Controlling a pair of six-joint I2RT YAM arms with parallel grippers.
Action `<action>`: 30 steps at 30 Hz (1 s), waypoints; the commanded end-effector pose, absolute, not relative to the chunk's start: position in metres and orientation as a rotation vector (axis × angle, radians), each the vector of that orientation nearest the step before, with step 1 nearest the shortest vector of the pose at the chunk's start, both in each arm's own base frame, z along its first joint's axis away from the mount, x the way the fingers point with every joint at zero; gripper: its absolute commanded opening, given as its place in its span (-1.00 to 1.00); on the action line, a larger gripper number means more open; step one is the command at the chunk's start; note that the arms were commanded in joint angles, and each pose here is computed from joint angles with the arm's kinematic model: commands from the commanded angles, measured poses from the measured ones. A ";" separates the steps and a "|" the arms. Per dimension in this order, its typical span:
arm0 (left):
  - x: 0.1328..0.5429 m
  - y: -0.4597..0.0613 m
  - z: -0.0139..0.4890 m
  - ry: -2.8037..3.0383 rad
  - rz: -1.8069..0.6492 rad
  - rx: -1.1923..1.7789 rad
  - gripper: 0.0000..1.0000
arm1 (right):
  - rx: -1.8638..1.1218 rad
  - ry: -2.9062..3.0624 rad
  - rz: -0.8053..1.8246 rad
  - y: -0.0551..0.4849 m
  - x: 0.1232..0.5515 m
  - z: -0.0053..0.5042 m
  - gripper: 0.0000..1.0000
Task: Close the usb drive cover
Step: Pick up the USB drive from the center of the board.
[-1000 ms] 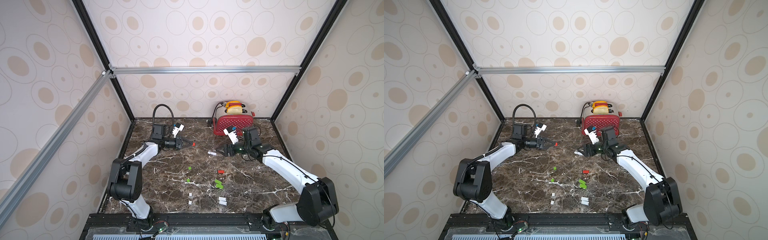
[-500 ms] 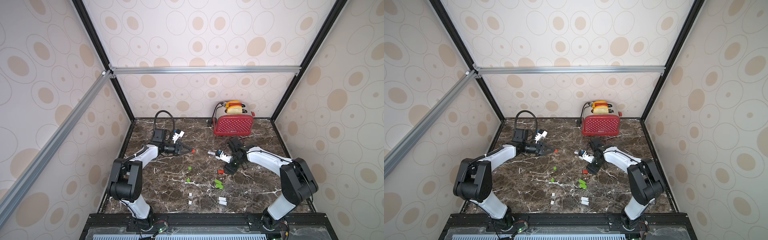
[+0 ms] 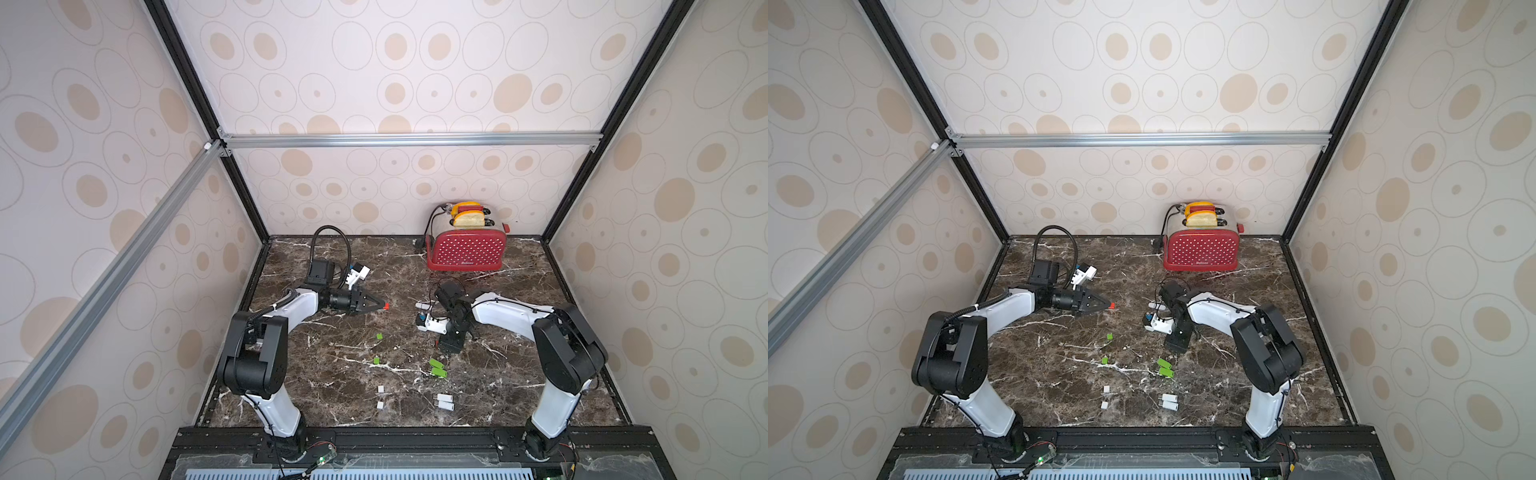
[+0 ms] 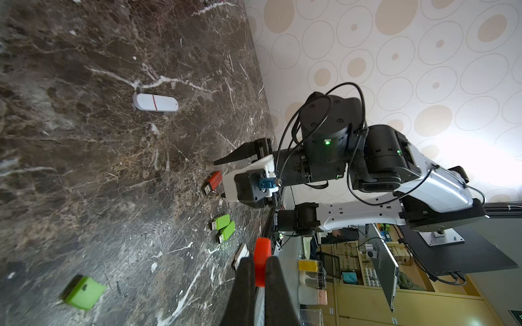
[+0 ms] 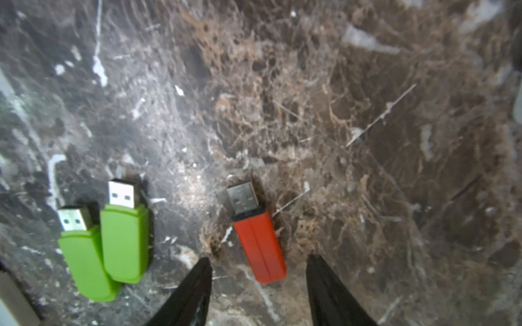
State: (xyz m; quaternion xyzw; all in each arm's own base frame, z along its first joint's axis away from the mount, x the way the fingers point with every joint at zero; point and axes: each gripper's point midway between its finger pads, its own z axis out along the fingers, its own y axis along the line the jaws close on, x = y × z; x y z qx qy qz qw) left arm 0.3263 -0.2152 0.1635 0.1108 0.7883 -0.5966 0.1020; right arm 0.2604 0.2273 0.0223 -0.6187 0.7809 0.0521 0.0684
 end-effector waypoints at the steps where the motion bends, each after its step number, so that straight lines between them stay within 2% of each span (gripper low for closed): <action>1: 0.328 -0.216 0.170 2.300 -1.769 0.370 -0.93 | -1.878 2.370 0.169 0.229 0.261 0.020 0.02; 25: 0.328 -0.216 0.168 2.318 -1.776 0.369 -0.96 | -1.968 2.375 0.053 0.223 0.249 0.000 -0.69; 30: 0.328 -0.218 0.165 2.329 -1.785 0.362 -0.97 | -1.941 2.366 0.063 0.226 0.250 0.012 -0.73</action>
